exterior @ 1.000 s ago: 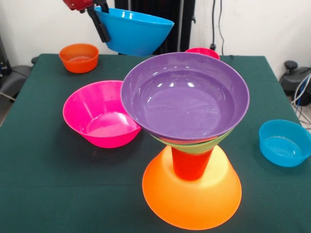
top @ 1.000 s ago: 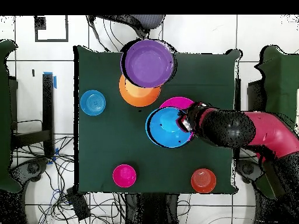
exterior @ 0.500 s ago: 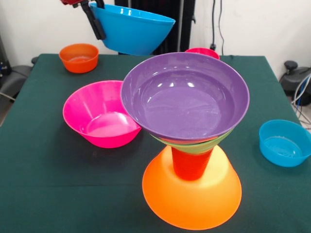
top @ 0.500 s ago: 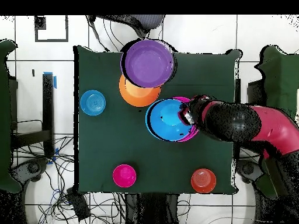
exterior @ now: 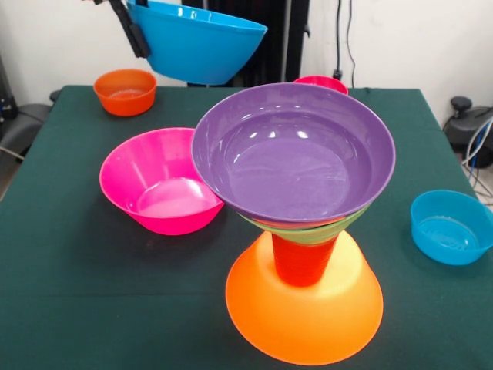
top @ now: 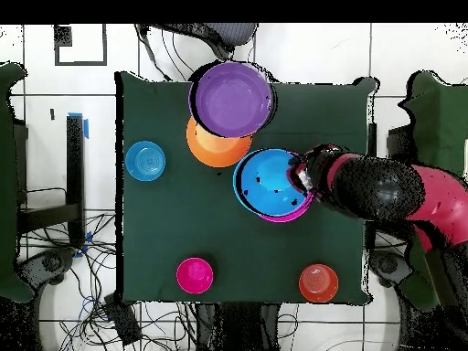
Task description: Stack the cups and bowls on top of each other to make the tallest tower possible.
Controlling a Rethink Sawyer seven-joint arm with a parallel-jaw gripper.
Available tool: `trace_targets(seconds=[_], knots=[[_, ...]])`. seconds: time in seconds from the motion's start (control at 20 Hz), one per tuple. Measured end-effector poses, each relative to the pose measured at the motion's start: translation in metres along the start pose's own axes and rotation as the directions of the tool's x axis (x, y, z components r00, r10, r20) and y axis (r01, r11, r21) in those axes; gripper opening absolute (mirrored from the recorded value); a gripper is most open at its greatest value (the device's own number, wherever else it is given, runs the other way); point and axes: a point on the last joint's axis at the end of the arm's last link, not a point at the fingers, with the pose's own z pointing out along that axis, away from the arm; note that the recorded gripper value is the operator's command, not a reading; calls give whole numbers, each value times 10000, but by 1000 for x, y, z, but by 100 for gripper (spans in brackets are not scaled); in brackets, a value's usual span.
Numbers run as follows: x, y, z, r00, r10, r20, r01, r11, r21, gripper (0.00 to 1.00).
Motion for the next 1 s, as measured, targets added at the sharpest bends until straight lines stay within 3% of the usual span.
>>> trace_targets(seconds=[0.45, 1.0], knots=[[-12, -10, -14, 9992, 263, 309, -267, 9996, 126, 0], [-26, -11, -11, 9994, 188, 279, -197, 9993, 310, 0]])
